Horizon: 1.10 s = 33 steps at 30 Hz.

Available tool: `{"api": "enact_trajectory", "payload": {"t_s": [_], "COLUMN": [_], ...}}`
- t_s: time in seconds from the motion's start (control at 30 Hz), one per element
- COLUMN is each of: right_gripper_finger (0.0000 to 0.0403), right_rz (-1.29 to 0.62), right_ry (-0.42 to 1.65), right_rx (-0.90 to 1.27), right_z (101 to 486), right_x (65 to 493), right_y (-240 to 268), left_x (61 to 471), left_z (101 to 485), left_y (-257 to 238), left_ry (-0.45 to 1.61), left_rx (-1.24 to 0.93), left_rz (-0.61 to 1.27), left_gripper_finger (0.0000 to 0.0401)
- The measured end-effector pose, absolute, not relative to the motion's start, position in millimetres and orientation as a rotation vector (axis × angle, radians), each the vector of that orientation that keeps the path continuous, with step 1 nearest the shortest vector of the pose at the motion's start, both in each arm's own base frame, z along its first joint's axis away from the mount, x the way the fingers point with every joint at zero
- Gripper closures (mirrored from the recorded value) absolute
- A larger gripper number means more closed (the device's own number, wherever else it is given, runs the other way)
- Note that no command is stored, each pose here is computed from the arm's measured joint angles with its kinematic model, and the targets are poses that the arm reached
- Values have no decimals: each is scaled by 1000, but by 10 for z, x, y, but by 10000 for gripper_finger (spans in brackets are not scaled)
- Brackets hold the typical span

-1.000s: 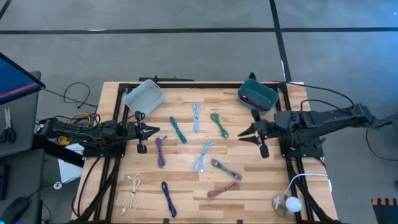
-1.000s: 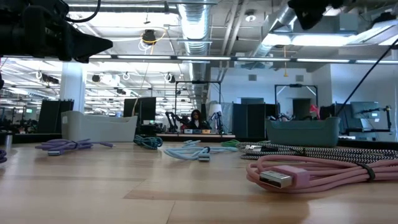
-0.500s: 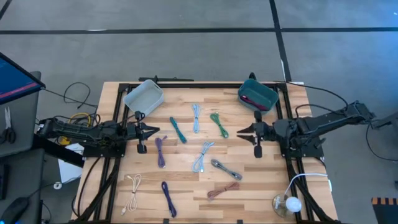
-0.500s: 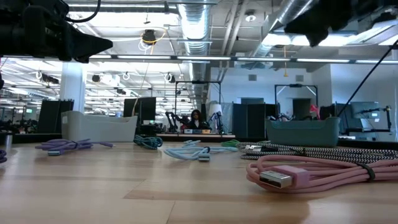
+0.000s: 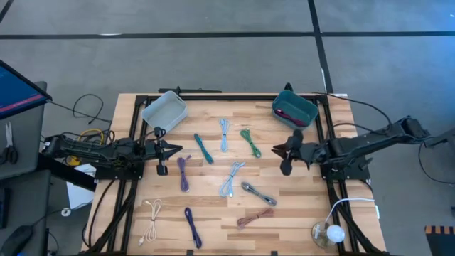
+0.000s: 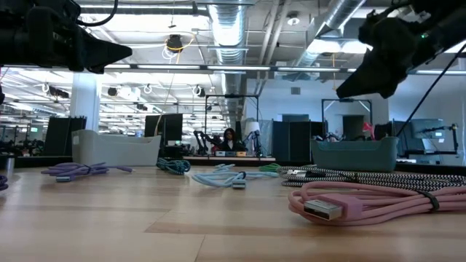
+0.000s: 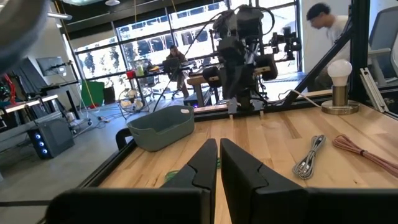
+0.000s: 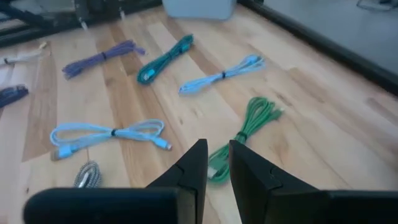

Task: Pick & Place USB Port
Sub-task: Put the green charger cable into the white bin

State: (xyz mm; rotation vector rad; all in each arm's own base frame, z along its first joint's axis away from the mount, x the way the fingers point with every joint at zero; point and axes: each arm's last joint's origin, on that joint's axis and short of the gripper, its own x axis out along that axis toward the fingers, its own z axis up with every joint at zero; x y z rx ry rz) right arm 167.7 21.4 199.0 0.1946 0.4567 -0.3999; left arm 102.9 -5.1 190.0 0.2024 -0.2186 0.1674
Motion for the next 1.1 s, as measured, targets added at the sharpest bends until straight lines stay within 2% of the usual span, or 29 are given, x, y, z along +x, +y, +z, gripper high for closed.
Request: {"api": "enact_trajectory", "payload": {"t_s": [0.17, 0.33, 0.57, 0.93, 1.1], "right_gripper_finger": [344, 344, 335, 244, 212], "right_rz": [-369, -295, -518, -550, -539], "right_ry": [444, 407, 386, 525, 614], "right_rx": [98, 151, 357, 513, 542], "right_z": [1995, 2016, 1917, 1650, 1642], "right_x": [1746, 1822, 1879, 2004, 2134], "right_y": [219, 219, 81, -30, -31], "left_x": [1029, 1029, 1029, 1029, 1029], "left_z": [1900, 1901, 1901, 1900, 1901], "left_y": [-51, -51, -51, -51, -51], "left_ry": [-219, -219, -218, -218, -218], "left_rx": [202, 206, 209, 209, 209], "left_rz": [167, 168, 169, 168, 169], "left_gripper_finger": [380, 380, 380, 380, 380]}}
